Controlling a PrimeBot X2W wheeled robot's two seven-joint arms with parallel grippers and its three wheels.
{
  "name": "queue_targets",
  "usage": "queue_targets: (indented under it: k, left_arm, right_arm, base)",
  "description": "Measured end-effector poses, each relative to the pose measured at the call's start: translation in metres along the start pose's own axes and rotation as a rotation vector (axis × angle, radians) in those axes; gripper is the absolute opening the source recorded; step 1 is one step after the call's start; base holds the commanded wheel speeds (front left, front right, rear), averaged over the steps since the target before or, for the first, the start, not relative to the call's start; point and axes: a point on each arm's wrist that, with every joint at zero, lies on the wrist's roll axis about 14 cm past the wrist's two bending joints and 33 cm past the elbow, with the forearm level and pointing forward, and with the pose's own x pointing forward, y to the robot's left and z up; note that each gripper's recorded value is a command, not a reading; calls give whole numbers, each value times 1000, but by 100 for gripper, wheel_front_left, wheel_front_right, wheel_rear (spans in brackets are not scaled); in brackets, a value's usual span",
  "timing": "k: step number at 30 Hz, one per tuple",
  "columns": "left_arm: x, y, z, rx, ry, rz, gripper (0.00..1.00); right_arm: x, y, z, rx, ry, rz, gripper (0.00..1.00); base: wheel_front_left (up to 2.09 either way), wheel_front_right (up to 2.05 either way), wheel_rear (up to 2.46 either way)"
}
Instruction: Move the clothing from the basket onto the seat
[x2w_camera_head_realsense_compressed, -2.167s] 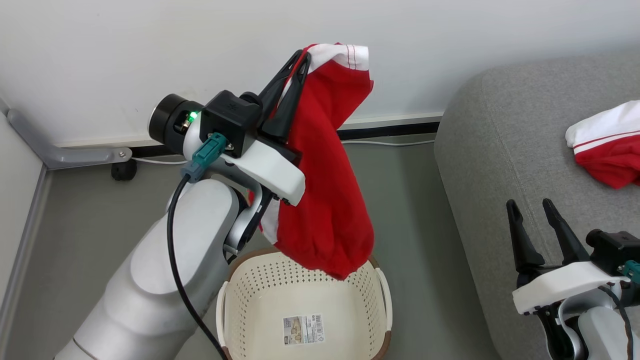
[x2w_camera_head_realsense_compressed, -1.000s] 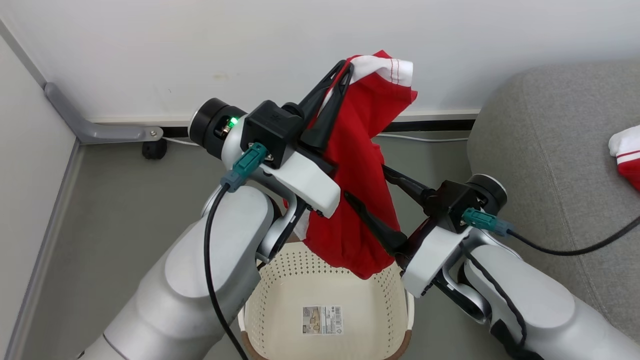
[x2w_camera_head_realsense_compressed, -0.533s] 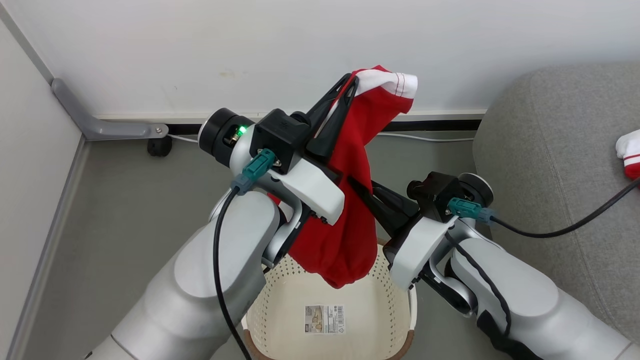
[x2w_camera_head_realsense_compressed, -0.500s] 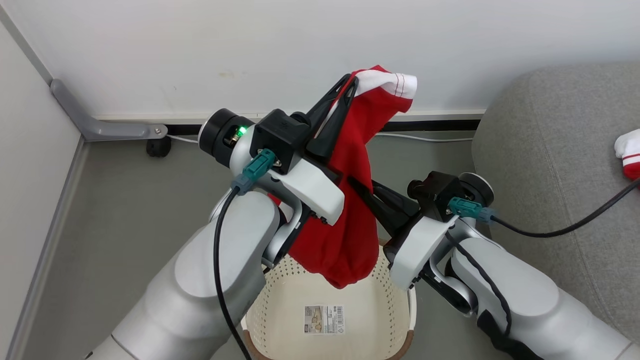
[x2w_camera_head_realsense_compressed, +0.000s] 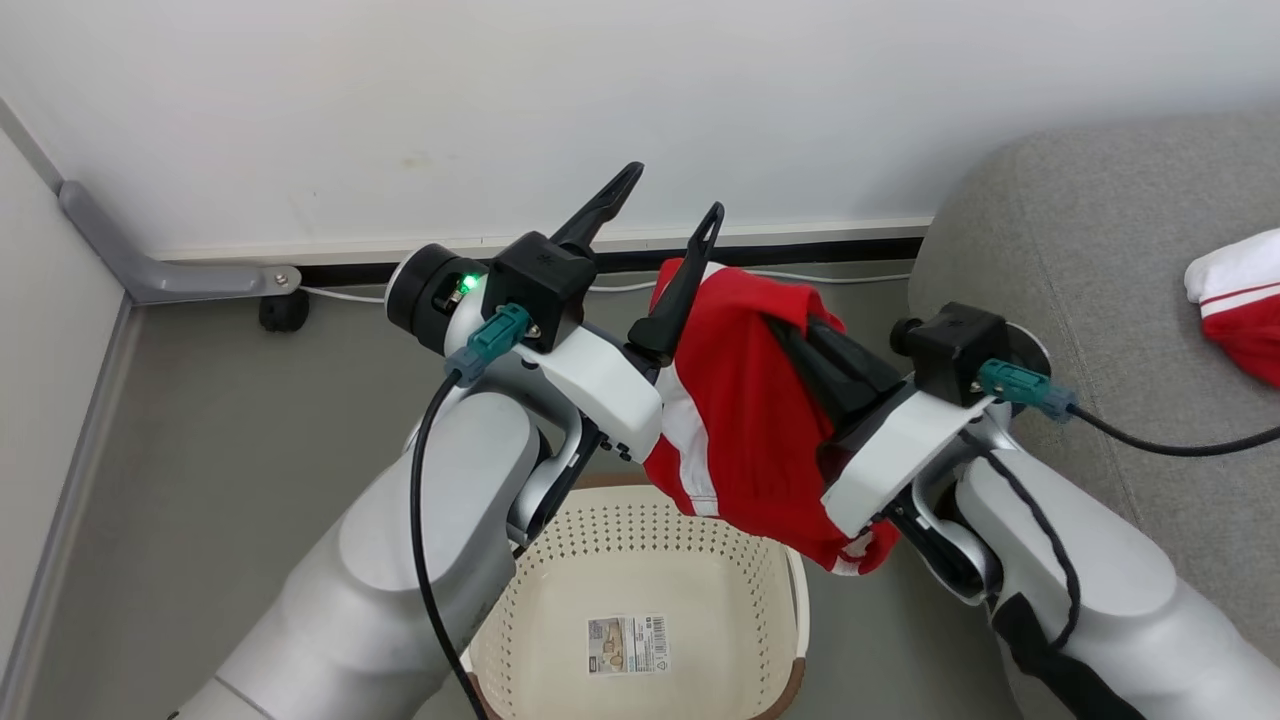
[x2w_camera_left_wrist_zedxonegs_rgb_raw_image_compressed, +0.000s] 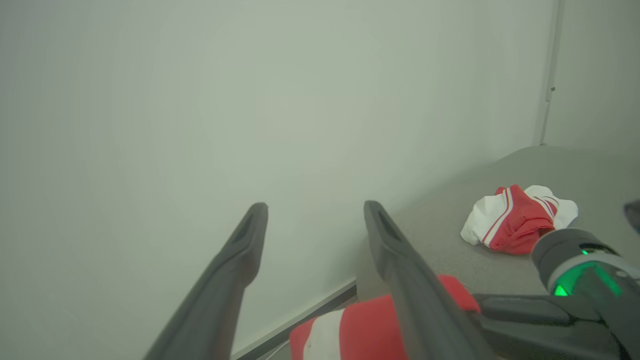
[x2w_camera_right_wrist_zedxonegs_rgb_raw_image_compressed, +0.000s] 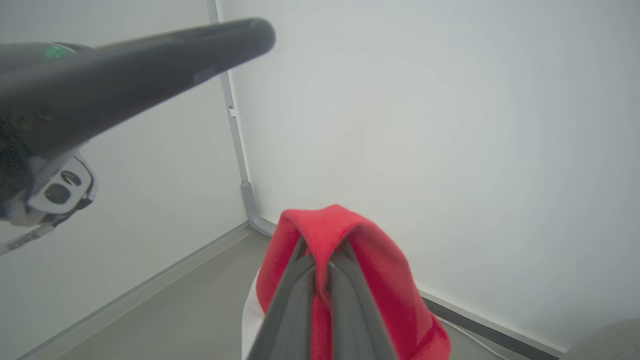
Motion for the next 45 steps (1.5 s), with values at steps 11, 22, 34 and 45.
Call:
queue_targets:
  k: [11,22,34,45]
  left_arm:
    - [1,-31,-36,-57,70,-88,100]
    - [0,-109,-66,-136,141,-297,100]
    - [2,-192,-74,-203,164,-511,100]
    - [-1,-221,-87,-266,187,-603,100]
  right_arm:
    - [-47,-72,34,-26,-99,-236,0]
    - [-136,-125,75,-94,-192,-486,0]
    - [-234,-143,102,-162,-253,-710,0]
    - [-303,-161,105,-207,-259,-907,0]
  base:
    - [0,0,0]
    - [0,0,0]
    - [0,0,0]
    - [0,0,0]
